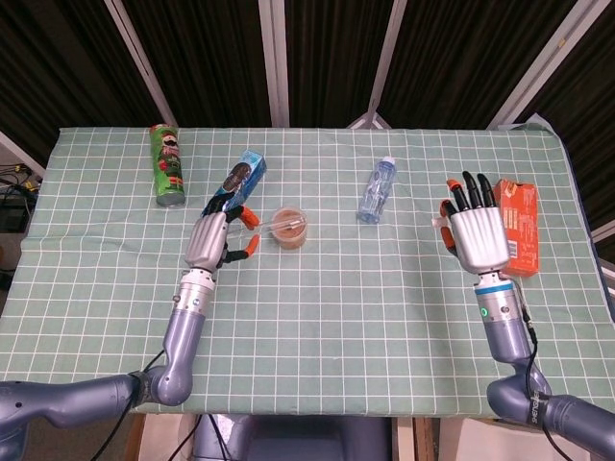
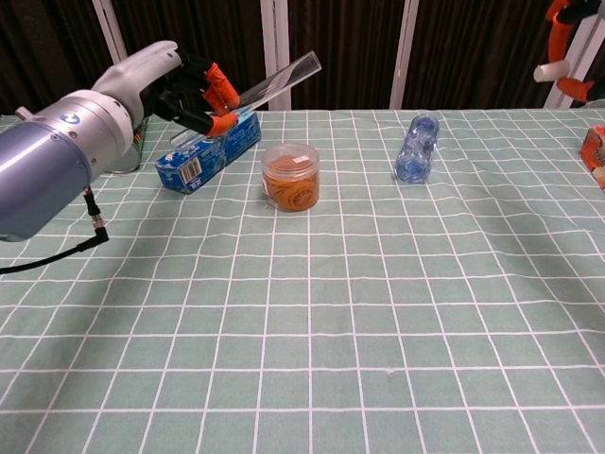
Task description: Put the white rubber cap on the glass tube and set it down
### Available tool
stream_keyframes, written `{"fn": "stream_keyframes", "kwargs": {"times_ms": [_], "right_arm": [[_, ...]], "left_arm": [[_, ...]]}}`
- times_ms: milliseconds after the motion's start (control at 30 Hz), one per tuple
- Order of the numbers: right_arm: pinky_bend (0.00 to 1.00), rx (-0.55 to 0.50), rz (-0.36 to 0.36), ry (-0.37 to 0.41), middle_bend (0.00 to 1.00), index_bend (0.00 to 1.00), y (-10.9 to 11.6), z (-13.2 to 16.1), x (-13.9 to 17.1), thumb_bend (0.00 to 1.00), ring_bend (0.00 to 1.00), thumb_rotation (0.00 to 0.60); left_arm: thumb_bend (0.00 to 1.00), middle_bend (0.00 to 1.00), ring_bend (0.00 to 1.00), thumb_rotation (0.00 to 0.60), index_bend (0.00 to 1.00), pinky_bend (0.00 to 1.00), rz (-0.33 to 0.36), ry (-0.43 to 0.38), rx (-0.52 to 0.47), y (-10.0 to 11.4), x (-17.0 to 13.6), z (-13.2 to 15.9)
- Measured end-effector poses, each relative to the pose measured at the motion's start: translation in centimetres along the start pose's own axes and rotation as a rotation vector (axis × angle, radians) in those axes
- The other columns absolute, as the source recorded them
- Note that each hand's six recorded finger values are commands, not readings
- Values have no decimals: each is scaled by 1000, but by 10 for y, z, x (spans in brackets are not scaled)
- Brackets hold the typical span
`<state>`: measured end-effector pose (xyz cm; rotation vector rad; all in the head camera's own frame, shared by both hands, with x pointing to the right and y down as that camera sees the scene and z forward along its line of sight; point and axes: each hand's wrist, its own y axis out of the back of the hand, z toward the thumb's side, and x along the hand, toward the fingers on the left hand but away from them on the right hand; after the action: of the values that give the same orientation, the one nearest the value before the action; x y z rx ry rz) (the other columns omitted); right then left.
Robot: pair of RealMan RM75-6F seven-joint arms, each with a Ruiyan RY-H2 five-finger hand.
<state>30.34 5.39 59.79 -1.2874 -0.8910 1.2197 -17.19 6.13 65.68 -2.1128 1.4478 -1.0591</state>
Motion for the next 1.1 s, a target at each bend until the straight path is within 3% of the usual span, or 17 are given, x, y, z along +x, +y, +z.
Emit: {"fn": "stream_keyframes", "kwargs": {"times_ms": [367,767,1100], "right_arm": [[112,93,-153,106,229,631,26,29,-25,475,103,600],[88,243,-238,229,229,638,23,75,-40,476,103,600],[88,288,-278,258,229,643,19,108,-52,481,103,600]], "left_arm": [[770,497,100,600,548,0,-8,-14,-36,-25,12,21],[773,498,100,600,545,0,6,26,-47,-24,20,22],[775,498,101,600,544,0,20,79,-81,-24,25,20]]}}
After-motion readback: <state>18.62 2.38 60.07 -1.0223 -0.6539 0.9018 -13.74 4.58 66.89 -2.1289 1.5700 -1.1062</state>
